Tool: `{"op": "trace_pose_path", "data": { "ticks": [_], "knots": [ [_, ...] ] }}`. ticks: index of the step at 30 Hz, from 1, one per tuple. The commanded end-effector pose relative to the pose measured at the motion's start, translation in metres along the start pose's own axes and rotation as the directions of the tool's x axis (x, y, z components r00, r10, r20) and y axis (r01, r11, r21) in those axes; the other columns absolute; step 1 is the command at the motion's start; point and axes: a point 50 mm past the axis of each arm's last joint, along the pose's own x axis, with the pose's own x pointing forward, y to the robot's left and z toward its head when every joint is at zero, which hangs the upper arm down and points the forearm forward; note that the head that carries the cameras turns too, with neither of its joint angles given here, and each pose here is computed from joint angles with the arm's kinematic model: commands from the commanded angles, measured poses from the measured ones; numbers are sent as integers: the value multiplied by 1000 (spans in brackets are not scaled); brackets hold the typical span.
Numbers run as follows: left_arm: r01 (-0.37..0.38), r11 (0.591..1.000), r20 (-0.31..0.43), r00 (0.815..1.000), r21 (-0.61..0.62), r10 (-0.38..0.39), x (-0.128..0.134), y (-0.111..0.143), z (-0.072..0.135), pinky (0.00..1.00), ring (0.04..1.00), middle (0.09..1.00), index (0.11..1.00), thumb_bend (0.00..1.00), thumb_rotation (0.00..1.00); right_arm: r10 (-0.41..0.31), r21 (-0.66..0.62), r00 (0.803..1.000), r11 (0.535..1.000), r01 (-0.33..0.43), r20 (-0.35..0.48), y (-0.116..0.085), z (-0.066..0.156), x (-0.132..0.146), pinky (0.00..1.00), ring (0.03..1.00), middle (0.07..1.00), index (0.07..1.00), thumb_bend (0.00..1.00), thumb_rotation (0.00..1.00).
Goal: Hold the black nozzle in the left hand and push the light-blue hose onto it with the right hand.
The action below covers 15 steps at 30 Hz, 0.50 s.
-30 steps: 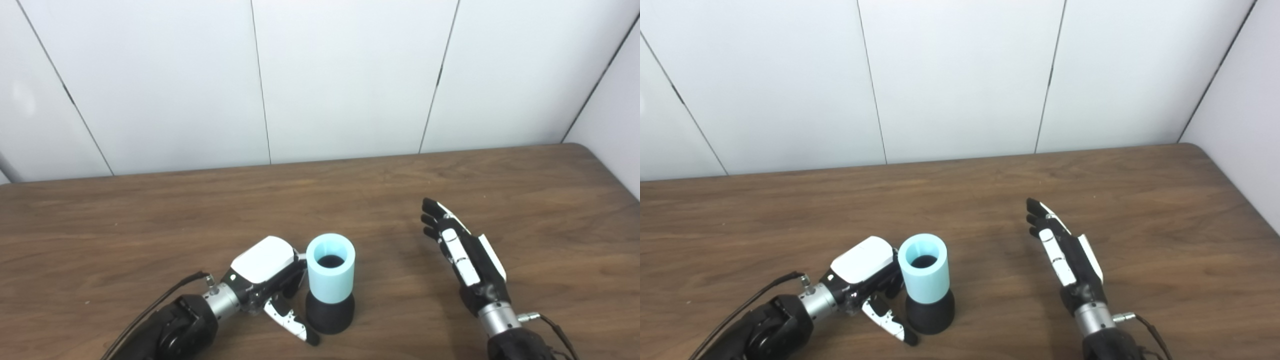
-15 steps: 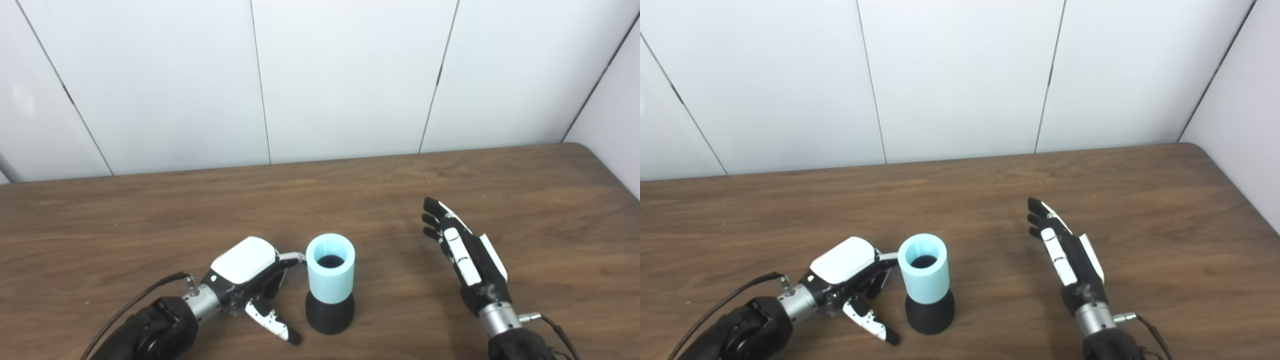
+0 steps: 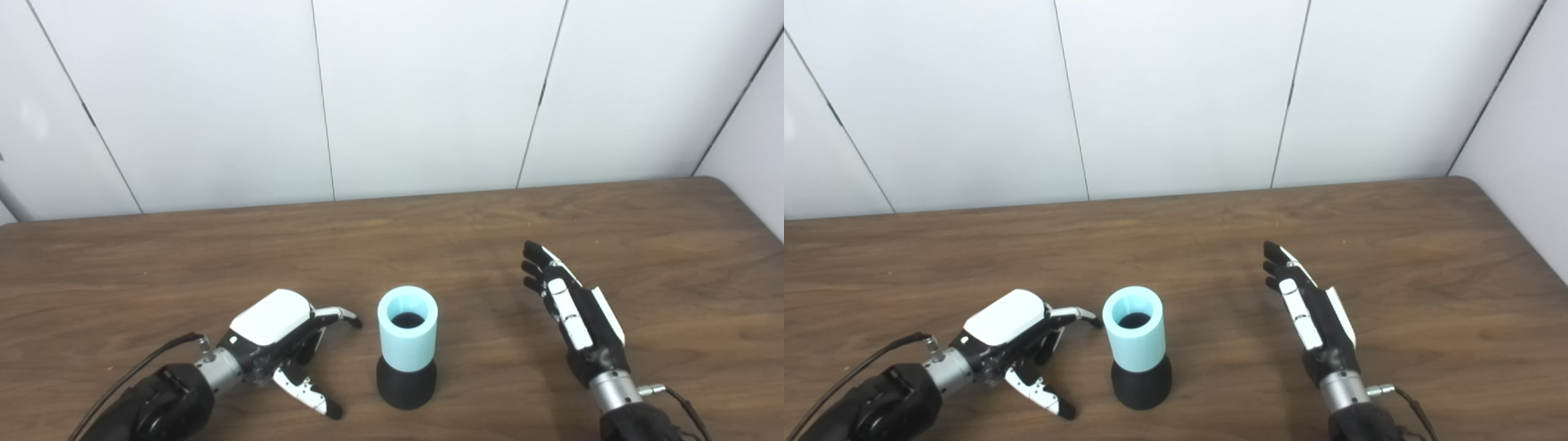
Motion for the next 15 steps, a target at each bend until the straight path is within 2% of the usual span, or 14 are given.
{"op": "trace_pose_path", "data": {
  "ticks": [1, 3, 6, 7, 9, 10, 12, 14, 15],
  "knots": [
    [229, 973, -199, 954, -6, -226, -39, -27, -37, 652, 757, 782, 764, 1000, 127, -1, 12, 996, 1000, 0, 93, 0, 15, 10, 905, 907, 917, 884, 123, 881],
    [228, 974, -213, 950, -21, -227, -42, -23, -40, 632, 741, 779, 758, 1000, 126, -5, 12, 996, 1000, 4, 88, 0, 15, 10, 905, 909, 917, 882, 119, 869],
    [182, 983, -203, 962, -16, -181, -45, -13, -42, 457, 595, 757, 729, 1000, 145, -2, 13, 996, 1000, 1, 84, -1, 14, 10, 897, 908, 917, 882, 120, 865],
    [170, 985, -197, 966, -6, -168, -46, -8, -43, 452, 585, 742, 718, 1000, 160, -1, 11, 997, 1000, 0, 83, -1, 13, 10, 901, 910, 917, 883, 120, 866],
    [154, 988, -198, 969, 17, -147, -48, -1, -43, 504, 648, 727, 712, 964, 220, 3, 7, 996, 1000, -4, 86, -1, 14, 11, 890, 909, 916, 883, 115, 874],
    [145, 989, -197, 971, 28, -137, -49, 4, -41, 570, 697, 725, 712, 860, 212, 4, 5, 996, 1000, -5, 87, 0, 14, 11, 893, 911, 917, 885, 118, 882],
    [127, 991, -185, 976, 42, -117, -50, 11, -37, 603, 717, 726, 713, 761, 176, 4, 2, 997, 1000, -4, 83, 0, 13, 11, 894, 912, 918, 886, 117, 890],
    [104, 993, -169, 981, 55, -93, -53, 18, -32, 599, 706, 718, 707, 584, 144, 0, 0, 997, 1000, 0, 78, 0, 13, 11, 895, 913, 920, 887, 121, 899],
    [97, 993, -164, 983, 62, -86, -54, 21, -28, 597, 703, 716, 704, 537, 151, -1, -1, 997, 1000, 1, 77, 0, 13, 11, 895, 913, 920, 887, 122, 901]
  ]
}}
